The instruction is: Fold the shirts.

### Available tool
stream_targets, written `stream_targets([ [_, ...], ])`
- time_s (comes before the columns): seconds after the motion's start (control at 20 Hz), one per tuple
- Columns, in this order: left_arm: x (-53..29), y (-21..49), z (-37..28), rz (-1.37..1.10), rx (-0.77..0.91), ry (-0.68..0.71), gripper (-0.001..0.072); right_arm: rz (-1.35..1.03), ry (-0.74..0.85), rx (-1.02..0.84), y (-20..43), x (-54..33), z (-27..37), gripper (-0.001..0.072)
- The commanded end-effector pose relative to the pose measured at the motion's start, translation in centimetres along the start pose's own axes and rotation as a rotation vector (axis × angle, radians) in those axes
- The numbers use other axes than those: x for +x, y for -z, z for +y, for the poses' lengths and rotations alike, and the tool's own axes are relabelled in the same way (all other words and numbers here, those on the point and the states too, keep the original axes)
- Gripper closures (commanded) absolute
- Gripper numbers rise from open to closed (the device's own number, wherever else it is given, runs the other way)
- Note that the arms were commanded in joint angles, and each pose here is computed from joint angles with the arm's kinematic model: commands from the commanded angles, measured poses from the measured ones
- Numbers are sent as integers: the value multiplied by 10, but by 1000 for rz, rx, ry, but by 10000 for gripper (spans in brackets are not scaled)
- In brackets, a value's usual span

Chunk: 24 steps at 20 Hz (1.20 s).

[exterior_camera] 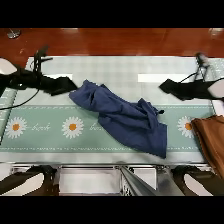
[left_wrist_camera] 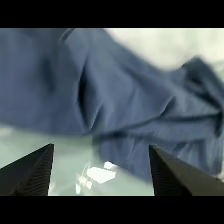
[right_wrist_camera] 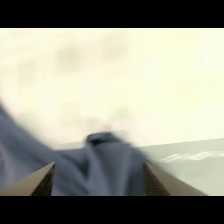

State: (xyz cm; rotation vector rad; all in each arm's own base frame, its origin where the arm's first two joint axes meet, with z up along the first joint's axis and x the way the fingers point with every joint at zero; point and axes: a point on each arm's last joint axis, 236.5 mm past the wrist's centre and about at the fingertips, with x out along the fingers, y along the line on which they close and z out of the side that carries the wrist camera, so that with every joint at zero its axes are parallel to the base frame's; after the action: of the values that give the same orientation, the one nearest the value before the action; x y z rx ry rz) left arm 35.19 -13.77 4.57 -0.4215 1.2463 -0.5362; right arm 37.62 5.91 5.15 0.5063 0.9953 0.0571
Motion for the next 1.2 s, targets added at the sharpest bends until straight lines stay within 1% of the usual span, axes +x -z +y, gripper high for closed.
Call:
stream_targets([
  [0.0,9,70,13,159,-114,29,6,68,91,72,3,-35,-68,78],
  [0.1,40,110,-17,192,-167,182,6,101,99,138,33,-30,-88,78],
  [0.15,56,124,-26,201,-200,222,7,118,73,158,50,-23,-86,79],
  [0.2,72,136,-31,205,-232,232,7,129,24,170,66,-15,-78,78],
  [0.3,102,151,-36,183,-250,207,7,133,-48,189,89,-2,-64,79],
  [0.4,124,153,-48,155,-251,195,7,167,-72,177,107,6,-54,79],
  [0.5,143,148,-63,108,-294,205,7,194,-82,128,117,10,-43,79],
  [0.7,175,155,-76,102,-281,168,8,213,-111,77,125,13,-25,79],
  [1.05,200,138,-109,104,-235,193,12,222,-132,92,127,12,-19,79],
  [1.1,200,135,-116,103,-224,206,211,221,-131,94,127,13,-19,79],
  [1.15,197,131,-122,101,-205,222,650,214,-130,94,126,13,-20,79],
])
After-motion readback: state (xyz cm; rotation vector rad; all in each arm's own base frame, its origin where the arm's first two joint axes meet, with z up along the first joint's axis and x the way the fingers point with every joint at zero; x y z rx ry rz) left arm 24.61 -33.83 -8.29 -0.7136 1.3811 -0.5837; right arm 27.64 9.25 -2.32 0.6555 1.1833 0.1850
